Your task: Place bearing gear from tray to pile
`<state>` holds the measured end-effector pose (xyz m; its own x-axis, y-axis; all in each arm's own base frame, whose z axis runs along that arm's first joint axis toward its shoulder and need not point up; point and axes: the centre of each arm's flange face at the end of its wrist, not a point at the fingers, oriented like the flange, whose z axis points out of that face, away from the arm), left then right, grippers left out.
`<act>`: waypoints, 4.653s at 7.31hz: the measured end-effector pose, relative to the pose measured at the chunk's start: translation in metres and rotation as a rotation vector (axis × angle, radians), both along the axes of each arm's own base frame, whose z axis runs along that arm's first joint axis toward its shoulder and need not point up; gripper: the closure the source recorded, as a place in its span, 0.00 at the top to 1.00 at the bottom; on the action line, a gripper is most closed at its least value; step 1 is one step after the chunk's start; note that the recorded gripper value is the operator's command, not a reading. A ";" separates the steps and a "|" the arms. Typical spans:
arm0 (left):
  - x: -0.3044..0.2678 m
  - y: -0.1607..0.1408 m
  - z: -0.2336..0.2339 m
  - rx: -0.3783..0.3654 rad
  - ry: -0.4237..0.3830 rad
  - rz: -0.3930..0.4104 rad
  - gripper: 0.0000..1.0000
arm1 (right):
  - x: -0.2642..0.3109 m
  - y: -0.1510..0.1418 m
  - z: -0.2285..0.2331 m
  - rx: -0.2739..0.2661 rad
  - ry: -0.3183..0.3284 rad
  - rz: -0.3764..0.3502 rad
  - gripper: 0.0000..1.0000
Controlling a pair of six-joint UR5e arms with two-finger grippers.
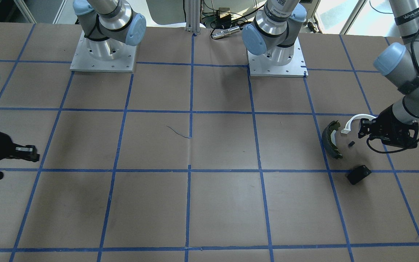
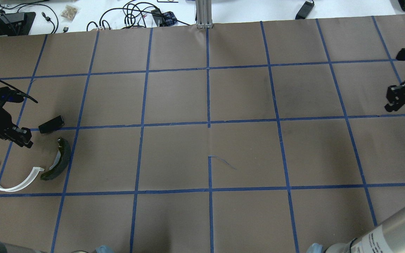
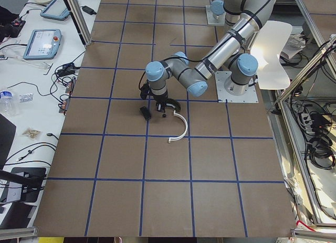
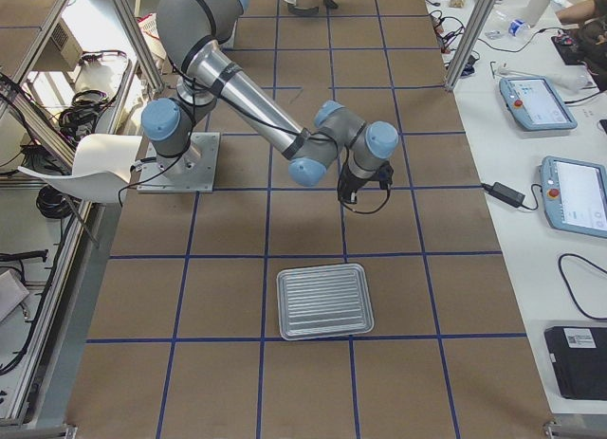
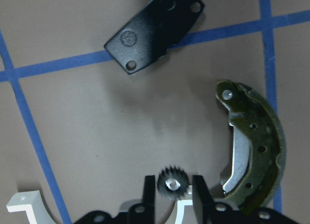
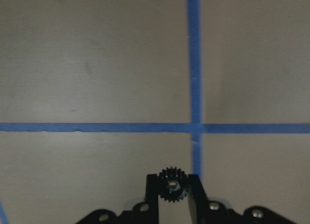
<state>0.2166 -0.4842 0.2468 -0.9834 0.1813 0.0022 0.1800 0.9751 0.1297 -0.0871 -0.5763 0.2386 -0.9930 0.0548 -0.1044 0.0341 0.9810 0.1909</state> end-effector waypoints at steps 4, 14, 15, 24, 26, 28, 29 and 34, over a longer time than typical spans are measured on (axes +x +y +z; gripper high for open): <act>-0.042 -0.010 0.021 -0.010 -0.007 -0.015 1.00 | 0.295 0.031 -0.002 -0.037 0.018 -0.171 0.00; -0.342 -0.025 0.208 -0.079 0.013 0.235 1.00 | 0.450 0.077 -0.029 -0.117 -0.047 -0.264 1.00; -0.361 -0.018 0.233 -0.087 0.014 0.222 1.00 | 0.427 0.065 -0.017 -0.136 -0.034 -0.268 1.00; -0.497 0.010 0.030 -0.077 0.002 0.268 0.97 | 0.193 0.094 0.219 -0.065 0.077 -0.137 1.00; -0.515 0.027 -0.028 -0.062 -0.010 0.267 0.97 | 0.192 0.095 0.245 -0.084 0.077 -0.134 1.00; -0.520 0.025 -0.060 -0.065 -0.012 0.267 0.84 | 0.193 0.095 0.248 -0.094 0.076 -0.133 1.00; -0.523 0.025 -0.071 -0.062 -0.013 0.264 0.37 | 0.192 0.095 0.248 -0.098 0.087 -0.133 1.00; -0.528 0.023 -0.076 -0.084 -0.010 0.261 0.00 | 0.190 0.094 0.251 -0.120 0.141 -0.125 1.00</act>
<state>-0.3110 -0.4613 0.1703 -0.9968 -0.0792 -0.0124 -0.0797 0.9957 0.0472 0.1025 -0.4825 0.4894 -0.9845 0.1742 0.0222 0.1752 0.9829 0.0573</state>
